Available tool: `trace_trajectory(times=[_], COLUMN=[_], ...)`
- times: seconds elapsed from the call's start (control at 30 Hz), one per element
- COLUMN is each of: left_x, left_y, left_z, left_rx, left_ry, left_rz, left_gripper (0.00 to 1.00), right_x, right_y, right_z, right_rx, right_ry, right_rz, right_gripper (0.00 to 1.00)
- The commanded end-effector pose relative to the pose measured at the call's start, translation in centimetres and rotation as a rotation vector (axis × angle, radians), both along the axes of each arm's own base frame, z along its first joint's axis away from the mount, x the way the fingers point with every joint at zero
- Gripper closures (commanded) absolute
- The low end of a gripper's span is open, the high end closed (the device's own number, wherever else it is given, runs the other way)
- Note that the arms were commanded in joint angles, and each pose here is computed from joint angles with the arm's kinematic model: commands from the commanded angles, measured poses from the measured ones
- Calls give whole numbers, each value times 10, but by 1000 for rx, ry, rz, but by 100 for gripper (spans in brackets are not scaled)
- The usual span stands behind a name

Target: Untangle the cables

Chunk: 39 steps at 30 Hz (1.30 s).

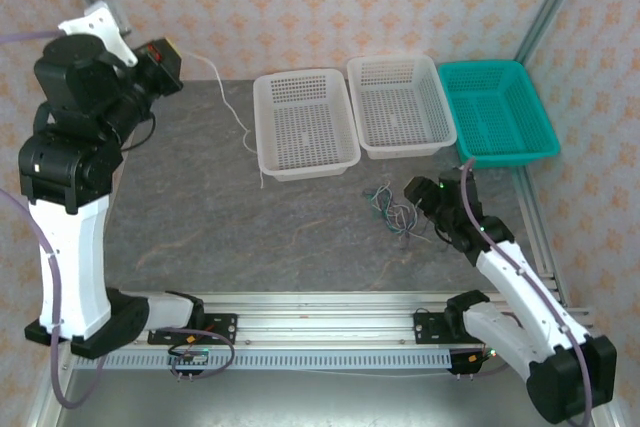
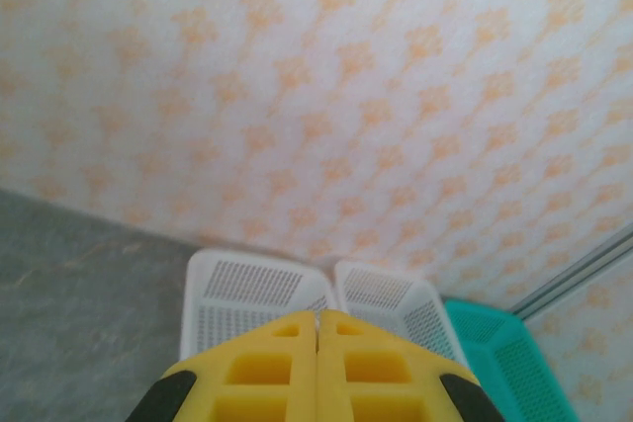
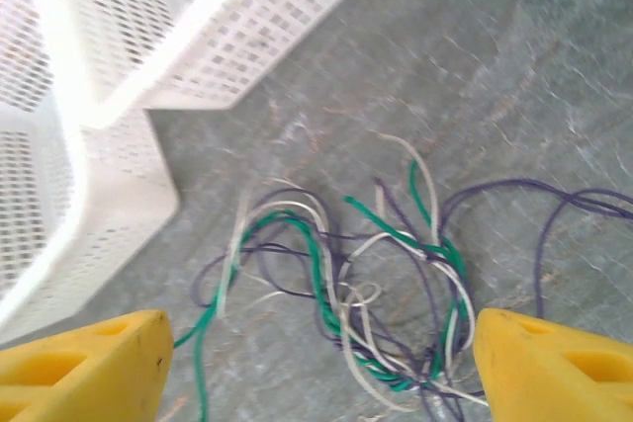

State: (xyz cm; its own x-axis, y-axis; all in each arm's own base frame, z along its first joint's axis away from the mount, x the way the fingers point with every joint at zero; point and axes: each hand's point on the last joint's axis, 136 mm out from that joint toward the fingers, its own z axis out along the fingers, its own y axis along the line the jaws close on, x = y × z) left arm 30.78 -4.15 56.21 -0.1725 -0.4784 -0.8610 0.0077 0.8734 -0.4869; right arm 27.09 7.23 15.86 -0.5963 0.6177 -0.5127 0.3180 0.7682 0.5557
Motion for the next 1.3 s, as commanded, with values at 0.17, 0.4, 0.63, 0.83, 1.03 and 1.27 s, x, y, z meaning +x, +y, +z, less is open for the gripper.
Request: trace_trajectory(times=[0.17, 0.4, 0.63, 0.83, 1.03, 1.27], left_x=[58, 126, 179, 207, 206, 182], left_y=[-50, -76, -62, -46, -82, -126], left_z=[61, 39, -51, -175, -264, -247], left_rx=[-99, -167, -39, 122, 72, 174], left_ry=[-182, -158, 74, 344, 498, 444], left_rz=[-228, -306, -164, -74, -224, -301], left_gripper=[100, 100, 100, 100, 95, 46], right_x=[1, 3, 5, 5, 4, 1], right_y=[7, 9, 9, 12, 15, 20], right_z=[16, 8, 4, 5, 5, 8], right_rx=[19, 22, 24, 26, 39, 46], right_ry=[-21, -8, -7, 1, 11, 17], right_rz=[39, 43, 39, 52, 64, 102], right_gripper=[17, 17, 17, 17, 18, 18])
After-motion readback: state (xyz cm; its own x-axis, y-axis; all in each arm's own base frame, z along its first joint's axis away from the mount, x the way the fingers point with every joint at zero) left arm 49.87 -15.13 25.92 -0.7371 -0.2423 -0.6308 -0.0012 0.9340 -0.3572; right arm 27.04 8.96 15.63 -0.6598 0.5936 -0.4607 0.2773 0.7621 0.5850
